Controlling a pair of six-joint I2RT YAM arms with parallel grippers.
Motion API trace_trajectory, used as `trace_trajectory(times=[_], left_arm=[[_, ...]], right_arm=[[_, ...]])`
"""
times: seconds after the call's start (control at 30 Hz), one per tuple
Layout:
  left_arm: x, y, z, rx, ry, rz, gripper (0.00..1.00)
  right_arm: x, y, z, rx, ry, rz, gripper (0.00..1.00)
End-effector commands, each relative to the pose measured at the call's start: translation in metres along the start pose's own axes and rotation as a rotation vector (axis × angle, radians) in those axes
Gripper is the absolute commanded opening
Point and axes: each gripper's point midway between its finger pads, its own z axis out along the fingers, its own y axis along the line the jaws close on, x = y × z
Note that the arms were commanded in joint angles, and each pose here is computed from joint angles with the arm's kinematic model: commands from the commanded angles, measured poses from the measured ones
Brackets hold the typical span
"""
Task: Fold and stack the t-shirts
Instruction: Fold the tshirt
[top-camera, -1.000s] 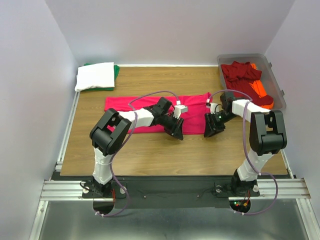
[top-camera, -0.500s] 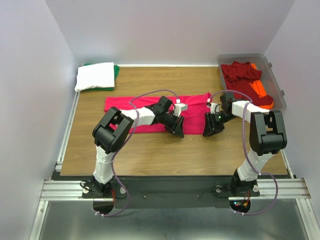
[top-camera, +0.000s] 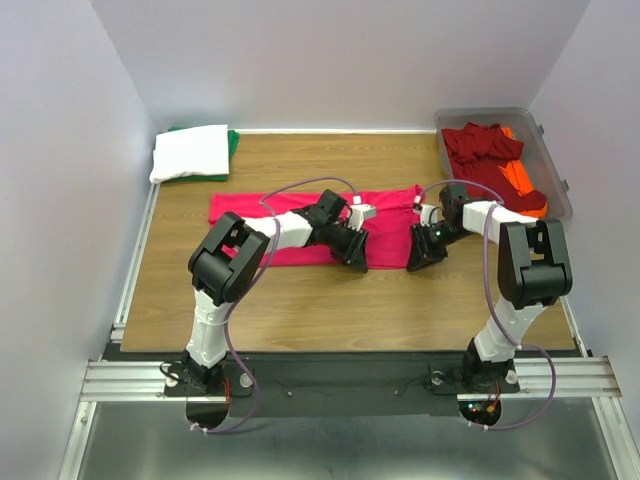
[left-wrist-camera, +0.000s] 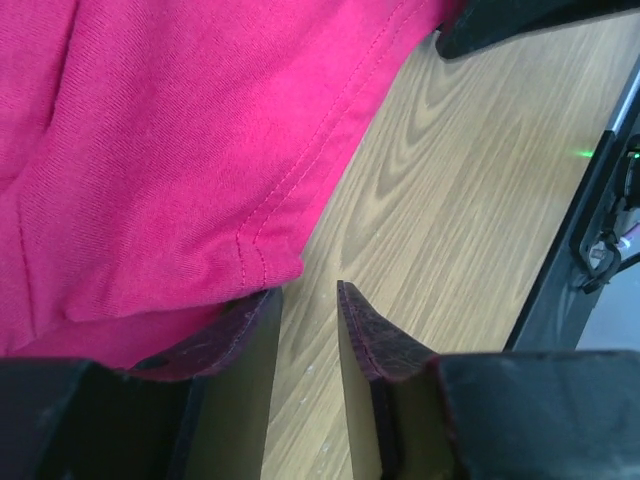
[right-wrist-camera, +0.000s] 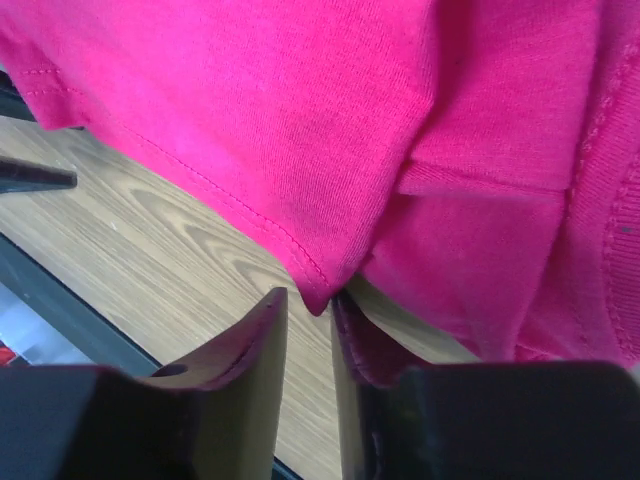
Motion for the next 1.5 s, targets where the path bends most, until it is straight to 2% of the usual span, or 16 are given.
trace_trajectory(times=[0.0,0.1,0.2,0.3,0.33,0.4,0.47,0.5,0.57,0.6,1.17,1.2,1.23,1.27,1.4,1.47], left_arm=[[-0.004,0.003,-0.007,-0.006,0.003,-0.009,0.45],[0.000,0.007,-0.010,-0.006,0.010,-0.019,0.49],[-0.006,0.006,-0.010,0.000,-0.006,-0.016,0.49],[-0.014,0.006,-0.008,0.005,-0.016,-0.016,0.47],[-0.017,0.005,-0.007,0.010,-0.019,-0.015,0.46],[-0.018,0.004,-0.006,0.016,-0.018,-0.013,0.34],[-0.018,0.002,-0.007,0.026,-0.018,-0.011,0.25],[-0.018,0.001,-0.008,0.030,-0.017,-0.008,0.16],[-0.018,-0.001,-0.012,0.034,-0.022,0.002,0.04],[-0.020,-0.004,-0.017,0.036,-0.030,0.009,0.01],[-0.059,-0.008,-0.062,0.086,-0.145,0.040,0.00],[-0.063,-0.008,-0.065,0.091,-0.153,0.045,0.02],[-0.067,-0.007,-0.069,0.089,-0.167,0.064,0.10],[-0.070,-0.006,-0.071,0.079,-0.177,0.081,0.28],[-0.082,-0.008,-0.078,0.055,-0.218,0.177,0.50],[-0.088,-0.008,-0.080,0.048,-0.231,0.226,0.57]], right_arm=[[-0.019,0.001,-0.004,0.006,-0.049,-0.023,0.35],[-0.020,-0.001,-0.004,0.013,-0.048,-0.019,0.35],[-0.022,-0.002,-0.002,0.015,-0.047,-0.013,0.30],[-0.026,-0.003,-0.002,0.017,-0.050,-0.013,0.20],[-0.026,-0.002,-0.002,0.013,-0.051,-0.014,0.09],[-0.027,-0.001,-0.003,0.007,-0.053,-0.015,0.01],[-0.030,0.003,-0.007,0.000,-0.068,-0.028,0.01],[-0.031,0.005,-0.008,-0.010,-0.072,-0.032,0.01],[-0.032,0.010,-0.012,-0.022,-0.084,-0.045,0.01],[-0.033,0.012,-0.014,-0.029,-0.088,-0.051,0.01],[-0.089,0.053,-0.047,-0.172,-0.195,-0.146,0.01],[-0.092,0.053,-0.048,-0.174,-0.198,-0.150,0.00],[-0.098,0.055,-0.050,-0.176,-0.209,-0.156,0.01],[-0.101,0.054,-0.048,-0.186,-0.205,-0.151,0.01],[-0.115,0.054,-0.045,-0.208,-0.210,-0.143,0.01],[-0.120,0.055,-0.045,-0.213,-0.215,-0.144,0.00]])
